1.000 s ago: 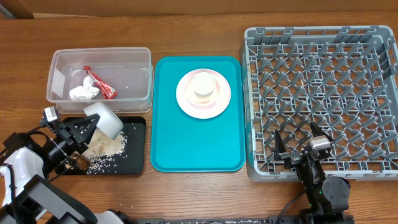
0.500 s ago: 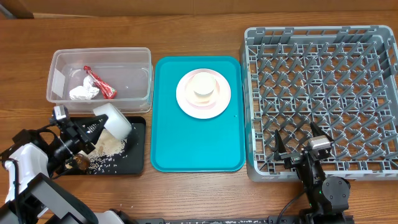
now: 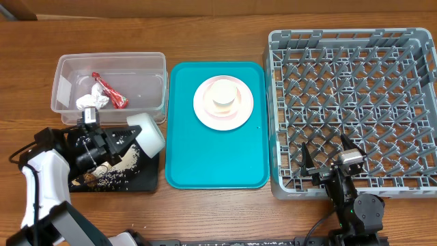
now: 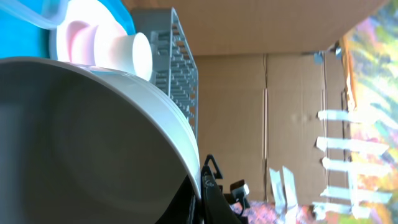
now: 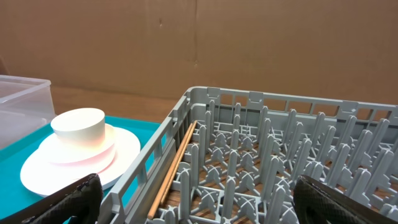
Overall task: Sort waste into correct bins and load items into the dishwasher
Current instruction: 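Tilt the bowl with the left gripper to pour rice onto the black tray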
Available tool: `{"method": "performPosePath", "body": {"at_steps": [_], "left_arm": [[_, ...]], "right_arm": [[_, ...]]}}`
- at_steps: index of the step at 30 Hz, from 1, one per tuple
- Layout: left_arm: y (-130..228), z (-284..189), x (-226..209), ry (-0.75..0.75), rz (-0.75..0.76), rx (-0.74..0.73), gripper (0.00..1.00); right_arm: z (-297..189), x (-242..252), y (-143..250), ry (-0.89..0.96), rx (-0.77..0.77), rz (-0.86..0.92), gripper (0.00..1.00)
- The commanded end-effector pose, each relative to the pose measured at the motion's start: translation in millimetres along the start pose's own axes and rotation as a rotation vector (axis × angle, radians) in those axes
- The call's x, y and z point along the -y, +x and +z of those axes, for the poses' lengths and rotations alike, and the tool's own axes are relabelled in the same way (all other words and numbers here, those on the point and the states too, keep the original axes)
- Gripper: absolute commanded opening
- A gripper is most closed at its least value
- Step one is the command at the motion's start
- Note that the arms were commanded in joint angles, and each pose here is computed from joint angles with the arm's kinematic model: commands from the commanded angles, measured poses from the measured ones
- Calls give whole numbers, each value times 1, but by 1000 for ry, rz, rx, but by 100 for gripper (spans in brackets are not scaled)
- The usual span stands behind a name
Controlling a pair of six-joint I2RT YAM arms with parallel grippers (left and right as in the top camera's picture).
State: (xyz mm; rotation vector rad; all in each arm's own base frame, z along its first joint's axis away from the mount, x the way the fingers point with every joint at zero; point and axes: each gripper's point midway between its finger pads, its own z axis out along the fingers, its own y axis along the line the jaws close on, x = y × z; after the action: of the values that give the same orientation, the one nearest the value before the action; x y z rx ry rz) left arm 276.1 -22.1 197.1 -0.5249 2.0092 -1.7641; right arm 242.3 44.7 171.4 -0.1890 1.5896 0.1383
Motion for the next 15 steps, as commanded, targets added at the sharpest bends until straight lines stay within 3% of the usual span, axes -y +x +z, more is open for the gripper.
{"method": "performPosePath", "body": {"at_steps": [1,15], "left_arm": [[9,7,12,1,31,-32,4],[43,39,6,-75,24,-206,4]], "right_arm": [[0,0,1,4,8,-1,100],[0,0,1,4,8,-1,100]]}}
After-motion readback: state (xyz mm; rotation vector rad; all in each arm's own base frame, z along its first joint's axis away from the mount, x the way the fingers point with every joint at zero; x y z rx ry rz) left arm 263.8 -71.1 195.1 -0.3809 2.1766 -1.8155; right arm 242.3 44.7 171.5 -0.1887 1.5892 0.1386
